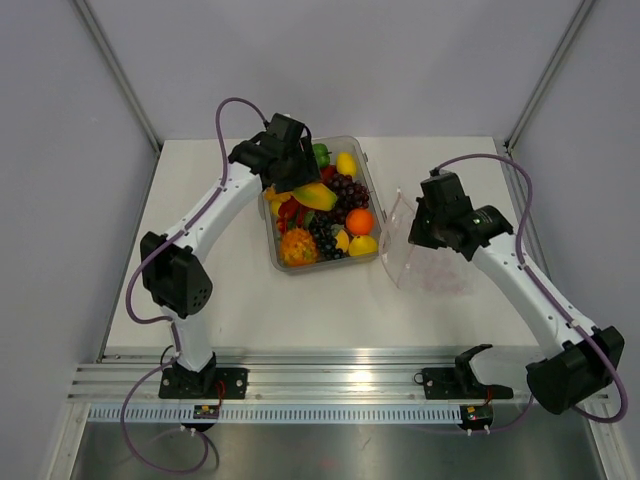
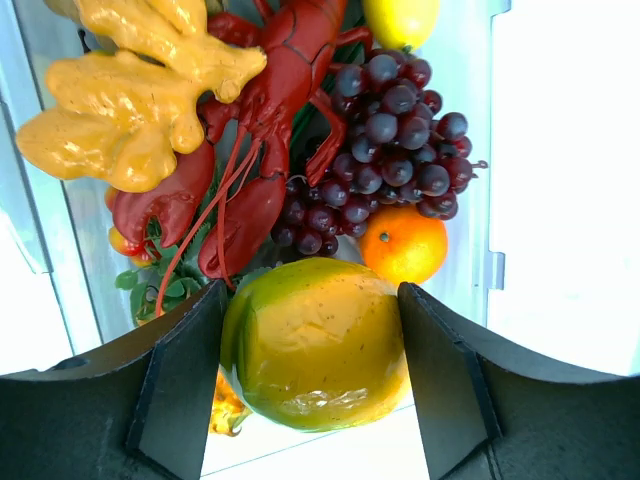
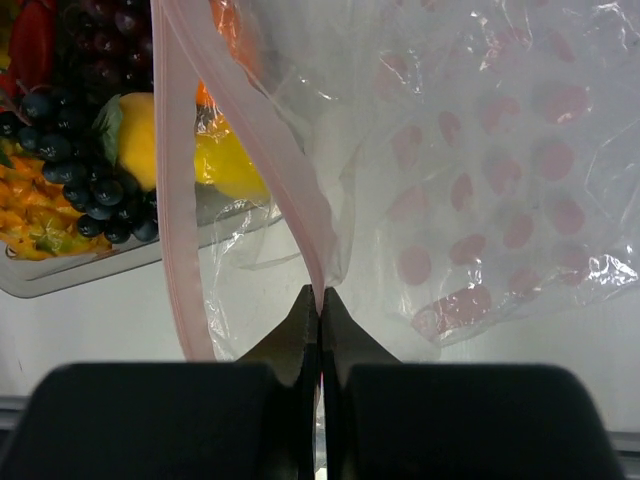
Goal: Place the food in the zip-top bag and seal the zipper
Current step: Pick up the fake fruit from the bin, then place the fake fruit in the zipper food storage bag.
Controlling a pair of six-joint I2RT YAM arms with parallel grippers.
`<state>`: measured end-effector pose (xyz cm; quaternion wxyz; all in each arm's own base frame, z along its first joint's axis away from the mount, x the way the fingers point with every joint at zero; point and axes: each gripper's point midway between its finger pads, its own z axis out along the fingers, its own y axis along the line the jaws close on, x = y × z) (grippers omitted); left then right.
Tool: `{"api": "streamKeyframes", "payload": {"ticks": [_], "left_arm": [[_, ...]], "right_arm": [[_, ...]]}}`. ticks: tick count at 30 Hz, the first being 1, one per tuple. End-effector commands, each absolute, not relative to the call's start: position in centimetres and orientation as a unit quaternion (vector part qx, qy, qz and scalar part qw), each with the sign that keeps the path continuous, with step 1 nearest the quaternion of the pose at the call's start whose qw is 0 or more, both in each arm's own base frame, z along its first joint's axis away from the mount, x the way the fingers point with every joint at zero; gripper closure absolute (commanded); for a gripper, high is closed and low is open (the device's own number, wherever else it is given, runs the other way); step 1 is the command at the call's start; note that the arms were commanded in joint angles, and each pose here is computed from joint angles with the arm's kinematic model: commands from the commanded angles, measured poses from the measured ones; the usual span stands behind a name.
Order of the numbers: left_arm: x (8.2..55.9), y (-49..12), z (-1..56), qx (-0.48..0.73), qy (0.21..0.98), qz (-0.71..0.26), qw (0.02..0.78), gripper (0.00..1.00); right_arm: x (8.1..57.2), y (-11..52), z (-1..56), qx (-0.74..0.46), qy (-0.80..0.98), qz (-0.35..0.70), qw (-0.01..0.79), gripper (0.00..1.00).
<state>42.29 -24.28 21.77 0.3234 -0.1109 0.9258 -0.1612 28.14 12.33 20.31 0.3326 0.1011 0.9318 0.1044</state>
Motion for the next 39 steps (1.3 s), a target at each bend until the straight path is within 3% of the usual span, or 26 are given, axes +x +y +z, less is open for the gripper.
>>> {"api": "streamKeyframes", "payload": {"ticks": [1,9,19,39], "left_arm": [[42.3,-23.7,24.0,-0.095,0.916,-0.162,0.354,0.56],[40.1,-26.0,27.0,-0.026,0.904,-0.223,0.363,0.63],[35.6,-28.8,31.0,0.035,0.883,-0.270,0.382,0.64],[36.0,-32.4,25.1,0.053,0.914,-0.227,0.332,0.65]], "right_arm": [[30.2,15.5,22.7,0.079,0.920,0.140,0.358,1.00],[32.5,19.0,22.8,0.063,0.921,0.158,0.350,1.00],[33.6,21.6,21.9,0.053,0.925,0.178,0.332,1.00],[31.7,24.6,24.9,0.041,0.906,0.237,0.347,1.00]]}}
